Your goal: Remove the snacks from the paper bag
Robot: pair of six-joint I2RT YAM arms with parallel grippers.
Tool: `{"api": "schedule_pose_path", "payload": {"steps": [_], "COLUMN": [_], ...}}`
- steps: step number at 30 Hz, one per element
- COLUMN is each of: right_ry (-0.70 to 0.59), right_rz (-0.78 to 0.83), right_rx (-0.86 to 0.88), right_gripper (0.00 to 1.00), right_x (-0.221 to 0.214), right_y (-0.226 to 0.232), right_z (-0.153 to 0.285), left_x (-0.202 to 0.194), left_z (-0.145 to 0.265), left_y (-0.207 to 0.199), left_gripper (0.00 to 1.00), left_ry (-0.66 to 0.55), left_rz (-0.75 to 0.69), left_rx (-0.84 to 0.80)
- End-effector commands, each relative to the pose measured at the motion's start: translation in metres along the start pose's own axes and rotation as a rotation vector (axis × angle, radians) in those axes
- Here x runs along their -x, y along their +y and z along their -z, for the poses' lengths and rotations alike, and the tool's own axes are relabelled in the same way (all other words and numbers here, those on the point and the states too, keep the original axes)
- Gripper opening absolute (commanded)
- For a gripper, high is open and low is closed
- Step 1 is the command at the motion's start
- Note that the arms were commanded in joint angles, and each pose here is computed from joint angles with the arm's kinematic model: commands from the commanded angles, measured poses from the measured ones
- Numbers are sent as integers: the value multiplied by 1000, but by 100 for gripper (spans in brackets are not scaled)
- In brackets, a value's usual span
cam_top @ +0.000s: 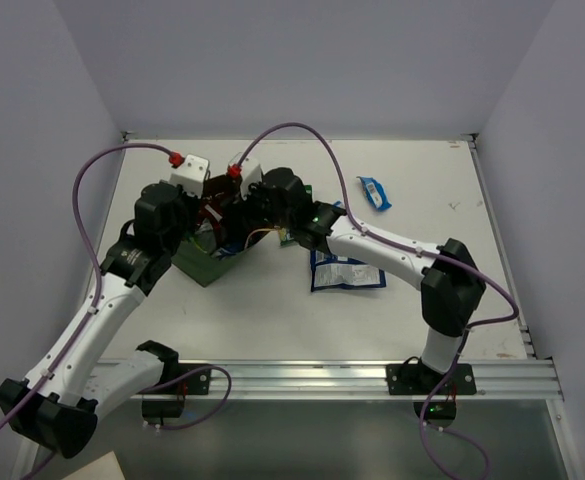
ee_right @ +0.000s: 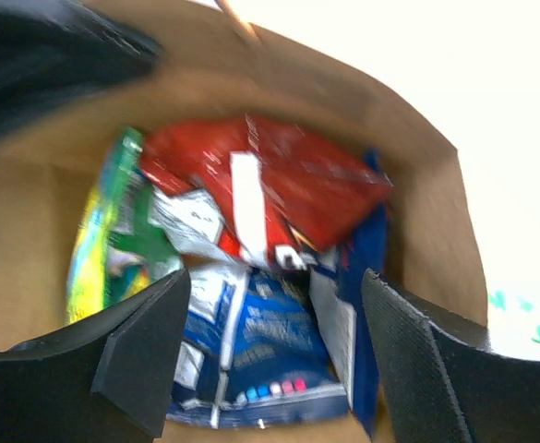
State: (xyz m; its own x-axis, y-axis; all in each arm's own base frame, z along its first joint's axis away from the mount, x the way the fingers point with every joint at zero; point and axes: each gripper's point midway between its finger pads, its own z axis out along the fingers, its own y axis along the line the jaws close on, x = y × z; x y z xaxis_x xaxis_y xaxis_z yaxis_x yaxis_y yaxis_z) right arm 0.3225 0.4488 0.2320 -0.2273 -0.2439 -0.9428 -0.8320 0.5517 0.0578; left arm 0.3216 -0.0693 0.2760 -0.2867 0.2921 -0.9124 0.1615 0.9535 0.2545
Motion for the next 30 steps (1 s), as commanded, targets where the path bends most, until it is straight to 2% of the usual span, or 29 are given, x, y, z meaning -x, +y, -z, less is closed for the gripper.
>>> {"api": "schedule_pose_path", "payload": {"steps": [1, 7, 12, 16, 17, 19, 20, 23, 24, 30], "right_ry": [-113, -116, -66, -62, -58, -47, -46, -58, -74, -141], "right_rz": [27, 36, 17, 10, 5, 3, 5, 31, 39, 130], "right_rx": [107, 178, 191, 181, 169, 154, 150, 145, 149, 245], "right_gripper": [79, 81, 81, 75, 72, 57, 43, 17, 2, 0], "right_x": [33, 38, 14, 7, 5, -1, -2, 3, 11, 48], "right_y": [17, 33, 35, 32, 30, 26, 25, 23, 24, 42], "right_z": [-13, -25, -44, -58, -60, -66, -67, -63, -59, -15], "left_x": [28, 31, 38, 45, 46, 47, 48, 41, 39, 26], "left_z": [1, -5, -6, -2, -1, 1, 4, 4, 4, -2], "left_y": [1, -5, -5, -8, -9, -8, -7, -5, -4, 10], "left_gripper": [0, 0, 0, 0, 0, 0, 0, 0, 0, 0], "left_ry": [-74, -67, -76, -87, -89, -89, -95, -77, -74, -40], "left_rz": [82, 128, 136, 137, 139, 139, 139, 135, 135, 127], "left_rx": [-6, -25, -25, -53, -61, -59, -59, -41, -35, 60]}}
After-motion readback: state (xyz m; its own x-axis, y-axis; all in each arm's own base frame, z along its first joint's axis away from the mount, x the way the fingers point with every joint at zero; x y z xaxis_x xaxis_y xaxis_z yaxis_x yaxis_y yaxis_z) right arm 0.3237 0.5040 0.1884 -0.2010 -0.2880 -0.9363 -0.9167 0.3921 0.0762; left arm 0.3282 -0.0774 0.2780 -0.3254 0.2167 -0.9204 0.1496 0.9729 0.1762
